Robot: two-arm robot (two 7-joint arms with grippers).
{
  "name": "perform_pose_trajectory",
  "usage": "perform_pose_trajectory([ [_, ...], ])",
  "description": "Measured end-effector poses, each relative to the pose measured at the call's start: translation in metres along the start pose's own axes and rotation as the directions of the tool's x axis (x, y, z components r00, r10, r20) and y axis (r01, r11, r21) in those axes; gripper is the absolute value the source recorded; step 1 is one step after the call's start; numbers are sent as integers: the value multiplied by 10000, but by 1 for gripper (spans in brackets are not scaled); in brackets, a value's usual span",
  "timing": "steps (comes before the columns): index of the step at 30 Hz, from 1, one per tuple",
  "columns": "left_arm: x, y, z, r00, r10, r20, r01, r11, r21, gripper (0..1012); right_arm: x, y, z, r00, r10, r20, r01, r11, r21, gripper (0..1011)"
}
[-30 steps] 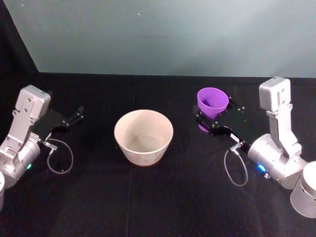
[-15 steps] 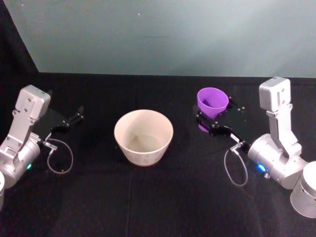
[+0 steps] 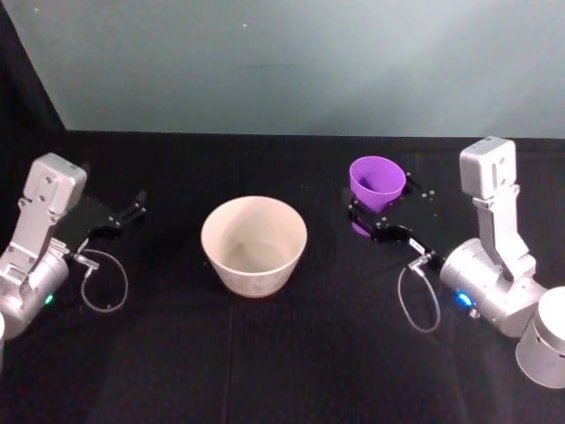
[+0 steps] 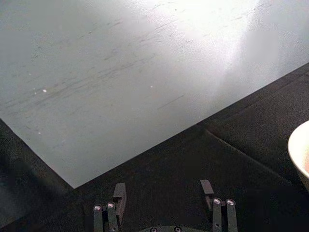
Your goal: Pick up the cup and pour the mung beans from the cup into the bowl.
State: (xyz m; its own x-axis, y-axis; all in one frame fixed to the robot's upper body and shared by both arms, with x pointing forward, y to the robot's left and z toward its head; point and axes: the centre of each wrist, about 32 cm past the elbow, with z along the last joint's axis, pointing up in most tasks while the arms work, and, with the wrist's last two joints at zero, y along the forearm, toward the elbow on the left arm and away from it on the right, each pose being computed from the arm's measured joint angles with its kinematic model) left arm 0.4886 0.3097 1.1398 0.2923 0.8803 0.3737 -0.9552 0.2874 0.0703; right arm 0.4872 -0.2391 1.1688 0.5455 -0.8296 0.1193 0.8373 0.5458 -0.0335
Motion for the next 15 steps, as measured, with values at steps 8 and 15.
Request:
perform_pose_trajectory([
  [8,0,0,0,10000,0,0,0,10000,0,1000,0,0,0,10000,0,1,0,10000,1,731],
  [15,0,0,0,10000,0,0,0,10000,0,1000,0,0,0,10000,0,0,0,10000,1,731],
])
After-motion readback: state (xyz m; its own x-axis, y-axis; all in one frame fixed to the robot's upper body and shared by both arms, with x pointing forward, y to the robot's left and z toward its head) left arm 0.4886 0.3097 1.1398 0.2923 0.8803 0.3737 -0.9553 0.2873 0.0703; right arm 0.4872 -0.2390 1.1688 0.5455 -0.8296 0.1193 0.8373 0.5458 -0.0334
